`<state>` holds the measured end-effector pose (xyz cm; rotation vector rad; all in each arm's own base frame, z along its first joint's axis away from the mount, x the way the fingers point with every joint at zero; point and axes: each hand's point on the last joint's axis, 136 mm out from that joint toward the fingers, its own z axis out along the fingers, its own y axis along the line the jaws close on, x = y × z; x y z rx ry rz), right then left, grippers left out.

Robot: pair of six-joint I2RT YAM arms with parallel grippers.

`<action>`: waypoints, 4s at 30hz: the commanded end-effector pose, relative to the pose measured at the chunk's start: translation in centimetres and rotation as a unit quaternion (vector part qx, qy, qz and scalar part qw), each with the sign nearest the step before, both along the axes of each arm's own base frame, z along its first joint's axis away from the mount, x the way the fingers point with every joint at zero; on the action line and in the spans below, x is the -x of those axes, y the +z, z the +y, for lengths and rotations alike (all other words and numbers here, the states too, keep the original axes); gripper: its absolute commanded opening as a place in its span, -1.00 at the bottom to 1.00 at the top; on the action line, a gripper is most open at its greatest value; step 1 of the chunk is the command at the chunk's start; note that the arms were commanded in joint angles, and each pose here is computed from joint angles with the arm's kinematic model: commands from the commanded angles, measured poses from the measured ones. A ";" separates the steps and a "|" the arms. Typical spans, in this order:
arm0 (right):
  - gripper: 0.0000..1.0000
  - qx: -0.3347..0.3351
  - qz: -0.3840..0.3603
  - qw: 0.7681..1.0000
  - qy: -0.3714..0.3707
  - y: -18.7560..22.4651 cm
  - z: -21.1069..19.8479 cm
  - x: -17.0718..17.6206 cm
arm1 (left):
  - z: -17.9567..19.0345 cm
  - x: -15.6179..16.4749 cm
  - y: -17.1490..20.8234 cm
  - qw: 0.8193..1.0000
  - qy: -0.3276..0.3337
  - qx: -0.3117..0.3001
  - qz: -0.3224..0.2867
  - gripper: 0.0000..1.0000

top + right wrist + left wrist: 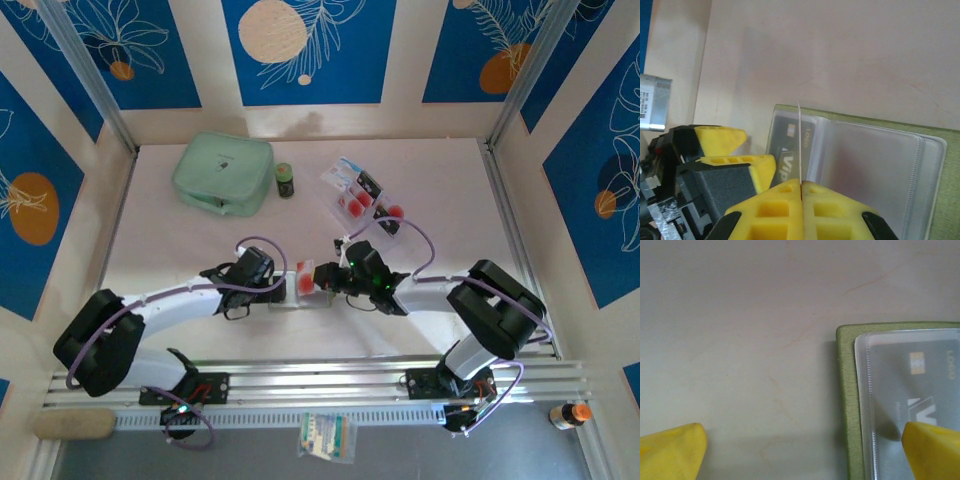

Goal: Put the credit cards into the card holder

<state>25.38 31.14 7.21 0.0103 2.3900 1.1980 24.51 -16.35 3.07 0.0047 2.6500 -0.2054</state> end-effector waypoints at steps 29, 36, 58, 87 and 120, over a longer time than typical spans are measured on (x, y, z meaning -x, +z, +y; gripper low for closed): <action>-1.00 -0.023 -0.002 0.999 -0.031 -1.1 0.8 -0.6 | 1.7 1.1 -1.5 0.999 0.012 -0.044 0.022 1.00; -1.00 -0.024 0.004 0.999 -0.029 -1.5 1.0 -0.5 | 1.7 1.1 -1.6 0.999 0.012 -0.044 0.022 1.00; -1.00 -0.036 0.026 0.999 -0.030 -2.4 1.3 -0.2 | 1.7 1.0 -1.4 0.999 0.012 -0.043 0.020 1.00; -1.00 -0.071 0.056 0.995 -0.044 -3.3 1.3 0.0 | 2.0 1.3 -1.6 0.999 0.013 -0.044 0.020 1.00; -1.00 -0.099 0.082 0.991 -0.047 -3.7 2.2 0.6 | 2.0 1.4 -1.8 0.999 0.014 -0.041 0.020 1.00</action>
